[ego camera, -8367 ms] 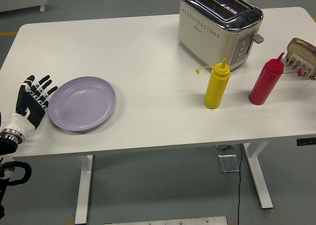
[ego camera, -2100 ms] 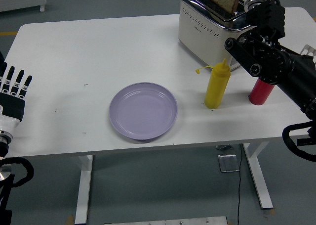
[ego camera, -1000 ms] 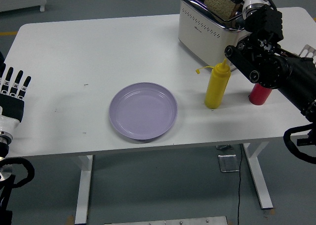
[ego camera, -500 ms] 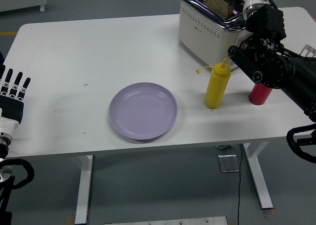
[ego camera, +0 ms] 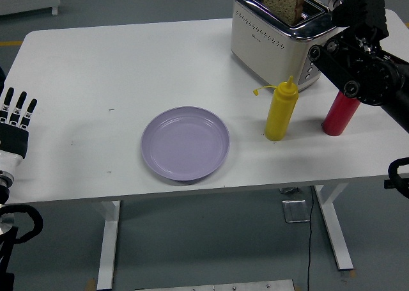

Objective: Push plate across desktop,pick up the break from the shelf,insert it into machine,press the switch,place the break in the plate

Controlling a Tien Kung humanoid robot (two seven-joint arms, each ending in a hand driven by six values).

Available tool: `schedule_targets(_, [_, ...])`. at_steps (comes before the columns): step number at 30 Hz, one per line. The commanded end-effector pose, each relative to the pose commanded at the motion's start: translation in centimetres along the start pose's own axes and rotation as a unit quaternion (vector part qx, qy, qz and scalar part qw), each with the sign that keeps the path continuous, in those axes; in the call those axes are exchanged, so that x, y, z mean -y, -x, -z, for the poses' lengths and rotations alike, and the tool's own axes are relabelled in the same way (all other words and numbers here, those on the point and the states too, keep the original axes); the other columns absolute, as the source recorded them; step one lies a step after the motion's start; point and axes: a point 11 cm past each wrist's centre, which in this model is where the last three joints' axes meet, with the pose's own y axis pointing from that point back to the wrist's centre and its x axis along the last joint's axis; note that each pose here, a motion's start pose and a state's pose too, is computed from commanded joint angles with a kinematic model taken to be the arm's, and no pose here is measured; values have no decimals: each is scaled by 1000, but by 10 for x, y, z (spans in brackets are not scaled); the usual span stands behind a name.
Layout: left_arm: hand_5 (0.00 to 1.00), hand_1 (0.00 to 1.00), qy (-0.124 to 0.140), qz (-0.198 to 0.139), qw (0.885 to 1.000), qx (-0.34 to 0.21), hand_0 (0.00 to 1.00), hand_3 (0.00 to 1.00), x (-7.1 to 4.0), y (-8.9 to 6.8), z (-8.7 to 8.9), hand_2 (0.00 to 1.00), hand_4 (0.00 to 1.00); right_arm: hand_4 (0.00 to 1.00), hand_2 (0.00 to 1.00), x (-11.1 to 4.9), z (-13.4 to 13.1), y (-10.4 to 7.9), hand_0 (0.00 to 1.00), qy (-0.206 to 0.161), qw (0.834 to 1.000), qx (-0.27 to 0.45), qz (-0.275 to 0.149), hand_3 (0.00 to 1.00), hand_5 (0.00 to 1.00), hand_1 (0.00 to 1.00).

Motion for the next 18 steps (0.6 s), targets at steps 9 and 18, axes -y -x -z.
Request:
schedule_targets(9, [998, 871, 1, 0, 1000, 0, 817, 803, 0, 0, -1, 940, 612, 654, 894, -5, 12, -17, 861, -30, 997, 65, 9, 886, 352, 850])
schedule_targets(18, [998, 870, 7, 1, 1000, -2, 817, 803, 0, 0, -6, 941, 612, 555, 837, -12, 20, -30, 841, -53, 985, 151, 63, 812, 316, 820])
